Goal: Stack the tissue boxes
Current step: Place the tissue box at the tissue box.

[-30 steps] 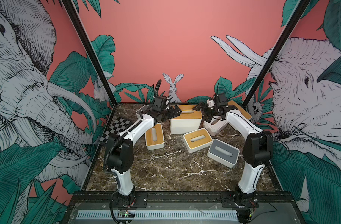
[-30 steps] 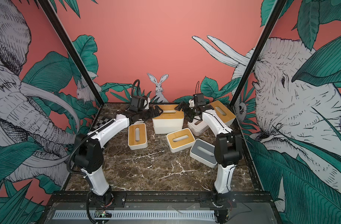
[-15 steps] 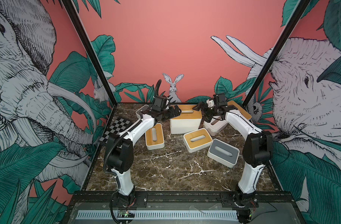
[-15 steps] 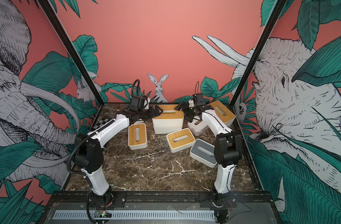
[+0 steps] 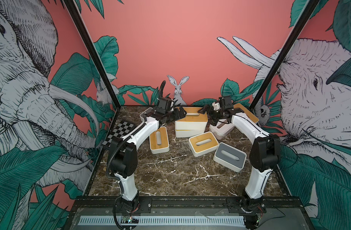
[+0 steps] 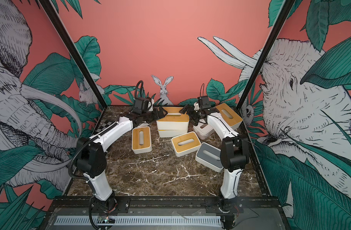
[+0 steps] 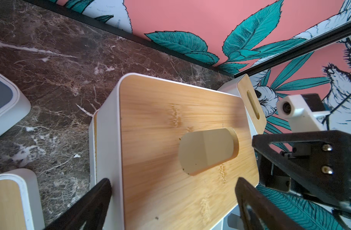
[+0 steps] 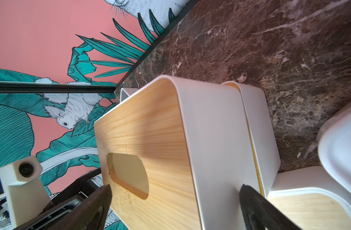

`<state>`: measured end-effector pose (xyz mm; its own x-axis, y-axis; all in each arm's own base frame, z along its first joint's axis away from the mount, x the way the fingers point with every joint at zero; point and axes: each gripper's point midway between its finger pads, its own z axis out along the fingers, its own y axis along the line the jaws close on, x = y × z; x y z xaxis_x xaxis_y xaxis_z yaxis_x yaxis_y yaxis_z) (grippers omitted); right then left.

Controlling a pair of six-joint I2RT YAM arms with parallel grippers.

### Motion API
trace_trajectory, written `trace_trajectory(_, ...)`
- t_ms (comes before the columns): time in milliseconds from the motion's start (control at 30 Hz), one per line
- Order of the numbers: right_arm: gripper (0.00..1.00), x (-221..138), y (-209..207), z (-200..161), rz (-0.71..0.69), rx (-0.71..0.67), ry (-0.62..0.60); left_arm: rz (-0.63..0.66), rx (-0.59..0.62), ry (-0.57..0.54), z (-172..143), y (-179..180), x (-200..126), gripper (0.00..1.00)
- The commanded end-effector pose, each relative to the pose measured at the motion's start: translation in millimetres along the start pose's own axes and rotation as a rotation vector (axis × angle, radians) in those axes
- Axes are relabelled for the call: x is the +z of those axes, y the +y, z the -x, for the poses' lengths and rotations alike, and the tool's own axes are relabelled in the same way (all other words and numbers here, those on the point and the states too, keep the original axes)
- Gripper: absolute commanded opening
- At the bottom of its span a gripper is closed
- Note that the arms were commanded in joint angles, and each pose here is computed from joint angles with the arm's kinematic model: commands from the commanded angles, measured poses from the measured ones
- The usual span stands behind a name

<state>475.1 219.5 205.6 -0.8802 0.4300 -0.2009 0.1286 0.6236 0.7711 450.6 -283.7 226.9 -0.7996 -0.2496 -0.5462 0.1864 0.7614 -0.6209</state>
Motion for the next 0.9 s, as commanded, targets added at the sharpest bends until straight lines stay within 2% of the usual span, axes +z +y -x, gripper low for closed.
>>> trace_trajectory(0, 0.99, -6, 26, -4, 0.064, -0.020, 0.015, -0.131, 0.014, -0.012, 2, -37, -16, 0.98)
trace_trajectory(400, 0.99, -4, 26, 3, 0.071, -0.008, 0.010, -0.125, 0.005, -0.024, 0, -35, -19, 0.98)
trace_trajectory(867, 0.99, 1, 33, 5, 0.080, -0.006, 0.015, -0.104, -0.013, -0.095, 29, -24, -45, 0.98)
